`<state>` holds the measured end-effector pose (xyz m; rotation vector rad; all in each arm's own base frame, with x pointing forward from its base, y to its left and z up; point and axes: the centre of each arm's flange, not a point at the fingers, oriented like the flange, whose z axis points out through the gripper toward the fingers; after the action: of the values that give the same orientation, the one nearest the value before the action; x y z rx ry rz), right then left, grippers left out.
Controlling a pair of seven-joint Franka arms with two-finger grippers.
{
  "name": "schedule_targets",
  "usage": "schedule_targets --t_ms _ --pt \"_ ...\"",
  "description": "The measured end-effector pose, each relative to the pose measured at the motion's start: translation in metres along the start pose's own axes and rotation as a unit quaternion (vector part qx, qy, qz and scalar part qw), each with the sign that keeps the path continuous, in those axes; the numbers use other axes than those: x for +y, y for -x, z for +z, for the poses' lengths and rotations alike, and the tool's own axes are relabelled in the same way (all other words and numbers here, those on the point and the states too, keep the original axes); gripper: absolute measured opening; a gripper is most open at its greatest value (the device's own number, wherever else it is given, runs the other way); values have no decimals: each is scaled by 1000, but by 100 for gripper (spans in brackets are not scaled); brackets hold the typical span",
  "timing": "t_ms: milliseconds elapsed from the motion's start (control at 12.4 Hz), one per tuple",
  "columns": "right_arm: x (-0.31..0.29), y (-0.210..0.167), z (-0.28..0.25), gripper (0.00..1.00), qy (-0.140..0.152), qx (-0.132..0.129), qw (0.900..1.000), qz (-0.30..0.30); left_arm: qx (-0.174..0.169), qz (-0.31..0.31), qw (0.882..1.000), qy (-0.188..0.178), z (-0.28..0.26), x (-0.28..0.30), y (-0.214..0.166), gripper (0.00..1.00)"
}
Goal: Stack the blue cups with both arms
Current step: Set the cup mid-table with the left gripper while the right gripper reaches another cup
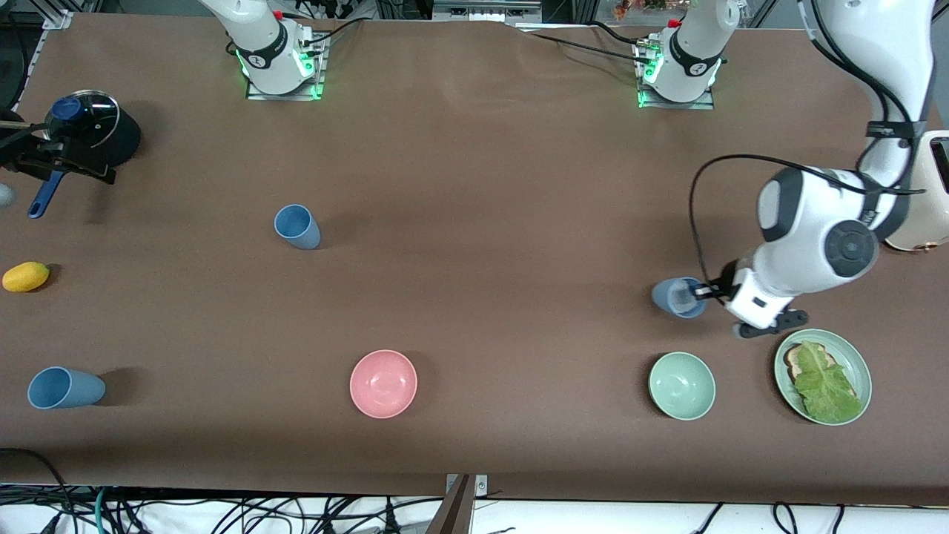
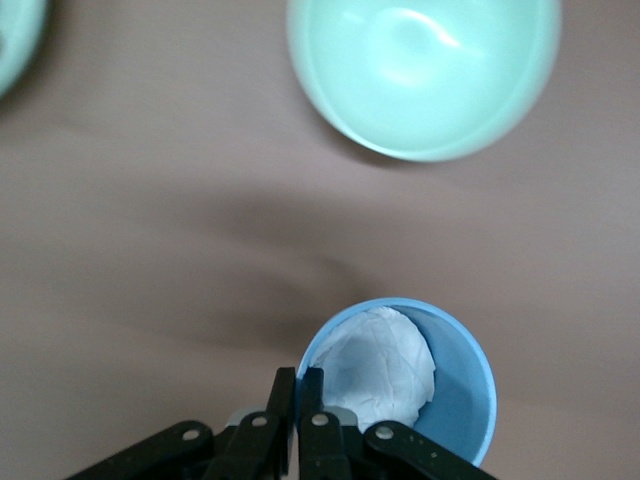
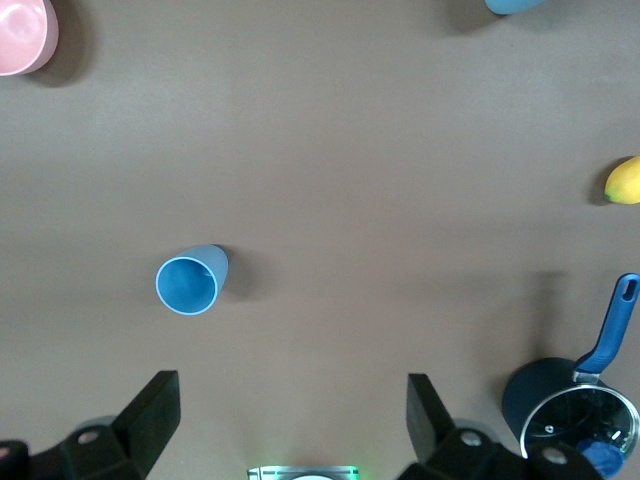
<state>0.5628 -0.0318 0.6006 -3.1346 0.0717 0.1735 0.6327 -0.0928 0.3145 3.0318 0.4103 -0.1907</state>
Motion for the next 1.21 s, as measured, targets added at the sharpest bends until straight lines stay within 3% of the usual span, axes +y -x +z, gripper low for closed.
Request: schedule_targets --t_ms 242,726,1048,1210 --pt "0 0 0 100 0 0 1000 0 -10 -9 1000 18 -2 78 42 0" --pt "-4 -3 4 100 -2 -1 1000 -3 -17 -52 998 24 2 162 97 0" --pt "-20 -25 43 100 0 -35 999 -18 -19 -70 997 37 37 236 148 0" --pt "-30 -39 72 100 -10 -60 998 -24 -12 -75 997 25 55 248 152 0"
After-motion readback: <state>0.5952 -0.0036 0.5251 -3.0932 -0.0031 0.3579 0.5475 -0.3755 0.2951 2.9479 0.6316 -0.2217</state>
